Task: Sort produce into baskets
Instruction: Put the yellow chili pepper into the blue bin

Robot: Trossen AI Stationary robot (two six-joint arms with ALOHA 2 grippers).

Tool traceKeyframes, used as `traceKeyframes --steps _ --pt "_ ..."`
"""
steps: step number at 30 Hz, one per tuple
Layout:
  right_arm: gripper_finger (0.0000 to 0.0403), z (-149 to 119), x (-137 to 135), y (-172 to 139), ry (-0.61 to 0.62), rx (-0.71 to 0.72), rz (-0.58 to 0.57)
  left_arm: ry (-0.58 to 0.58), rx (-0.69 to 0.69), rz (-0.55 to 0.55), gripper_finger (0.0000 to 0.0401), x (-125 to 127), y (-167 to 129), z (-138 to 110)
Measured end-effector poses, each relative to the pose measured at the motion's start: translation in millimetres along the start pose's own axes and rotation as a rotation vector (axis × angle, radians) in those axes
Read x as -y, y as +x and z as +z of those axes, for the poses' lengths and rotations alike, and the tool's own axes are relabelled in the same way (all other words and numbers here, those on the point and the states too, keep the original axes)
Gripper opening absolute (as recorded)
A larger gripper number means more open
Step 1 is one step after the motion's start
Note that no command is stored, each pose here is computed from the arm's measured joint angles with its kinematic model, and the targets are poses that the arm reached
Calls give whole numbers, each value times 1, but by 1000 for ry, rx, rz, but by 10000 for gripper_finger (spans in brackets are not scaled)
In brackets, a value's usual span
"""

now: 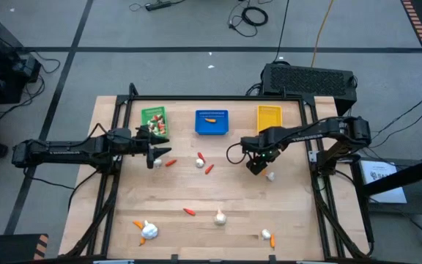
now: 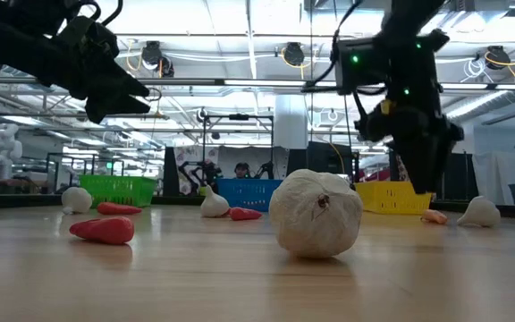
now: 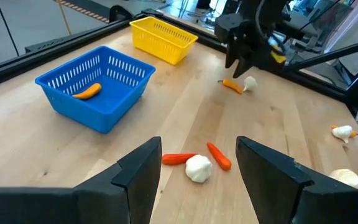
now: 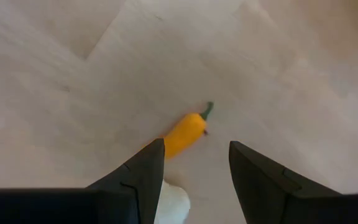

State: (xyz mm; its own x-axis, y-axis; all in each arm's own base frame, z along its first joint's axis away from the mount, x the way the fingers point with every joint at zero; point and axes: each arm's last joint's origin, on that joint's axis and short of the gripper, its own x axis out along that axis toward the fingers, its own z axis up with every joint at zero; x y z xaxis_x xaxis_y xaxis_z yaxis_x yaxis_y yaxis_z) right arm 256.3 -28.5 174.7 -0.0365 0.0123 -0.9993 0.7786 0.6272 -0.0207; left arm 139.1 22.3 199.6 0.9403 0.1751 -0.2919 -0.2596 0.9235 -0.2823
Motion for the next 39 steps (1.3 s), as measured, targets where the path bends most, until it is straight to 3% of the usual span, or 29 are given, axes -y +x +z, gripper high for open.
traceKeyframes --steps 10,16,20,26,32,39 --pt "171 -10 4 34 53 20 58 -1 1 0 214 0 0 0" --pt "167 -12 3 38 56 39 71 -25 -44 -9 214 -1 0 -4" --pt "138 -12 3 37 44 43 75 -29 -59 -8 214 -1 0 -5" --pt "62 -6 -2 30 -6 86 86 -49 -67 -13 214 0 0 -6" --pt "11 15 -22 -6 -117 245 140 -41 -98 -25 214 2 -1 -9" --pt "16 57 -46 -74 -184 690 223 -39 -99 -31 214 3 -1 -10"
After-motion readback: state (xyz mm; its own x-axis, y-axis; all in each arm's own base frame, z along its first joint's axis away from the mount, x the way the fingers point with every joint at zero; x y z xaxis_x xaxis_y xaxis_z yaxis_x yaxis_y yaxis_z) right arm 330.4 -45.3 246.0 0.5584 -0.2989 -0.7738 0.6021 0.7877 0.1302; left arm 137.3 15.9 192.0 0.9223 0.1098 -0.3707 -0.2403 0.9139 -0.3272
